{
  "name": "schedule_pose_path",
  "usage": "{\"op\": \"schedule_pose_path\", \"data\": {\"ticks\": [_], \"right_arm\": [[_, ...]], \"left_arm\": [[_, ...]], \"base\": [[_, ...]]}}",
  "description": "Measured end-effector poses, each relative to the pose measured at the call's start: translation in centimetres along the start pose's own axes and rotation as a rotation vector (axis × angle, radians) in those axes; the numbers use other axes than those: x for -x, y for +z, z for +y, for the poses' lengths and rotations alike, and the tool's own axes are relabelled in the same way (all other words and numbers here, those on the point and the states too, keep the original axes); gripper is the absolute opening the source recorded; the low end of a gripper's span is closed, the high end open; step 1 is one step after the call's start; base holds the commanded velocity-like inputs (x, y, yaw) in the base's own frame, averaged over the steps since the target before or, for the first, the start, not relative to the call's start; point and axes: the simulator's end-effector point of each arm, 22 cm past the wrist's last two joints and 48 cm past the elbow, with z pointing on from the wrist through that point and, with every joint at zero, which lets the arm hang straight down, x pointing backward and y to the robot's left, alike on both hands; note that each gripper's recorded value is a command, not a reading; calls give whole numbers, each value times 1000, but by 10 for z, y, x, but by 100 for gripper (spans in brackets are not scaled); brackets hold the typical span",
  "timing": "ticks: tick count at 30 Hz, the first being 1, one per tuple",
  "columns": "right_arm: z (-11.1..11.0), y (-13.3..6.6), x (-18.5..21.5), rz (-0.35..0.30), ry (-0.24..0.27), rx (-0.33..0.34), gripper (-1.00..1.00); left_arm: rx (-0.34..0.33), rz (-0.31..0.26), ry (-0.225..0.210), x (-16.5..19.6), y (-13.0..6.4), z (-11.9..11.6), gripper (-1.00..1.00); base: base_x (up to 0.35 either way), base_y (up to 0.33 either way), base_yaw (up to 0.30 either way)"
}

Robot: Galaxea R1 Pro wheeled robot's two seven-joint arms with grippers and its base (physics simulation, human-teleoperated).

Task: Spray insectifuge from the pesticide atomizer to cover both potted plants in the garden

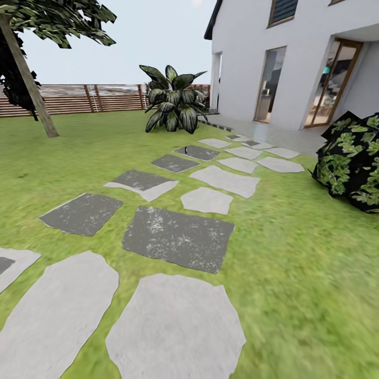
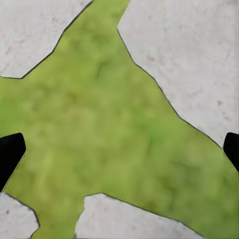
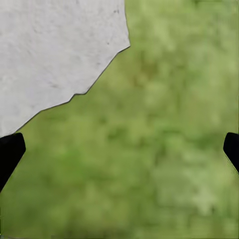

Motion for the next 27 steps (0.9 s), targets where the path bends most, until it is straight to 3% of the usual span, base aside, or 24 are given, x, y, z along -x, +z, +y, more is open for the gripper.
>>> {"op": "schedule_pose_path", "data": {"ticks": [27], "right_arm": [[0,0,0,0,0,0,100]], "left_arm": [[0,0,0,0,0,0,100]], "base": [[339,75,0]]}}
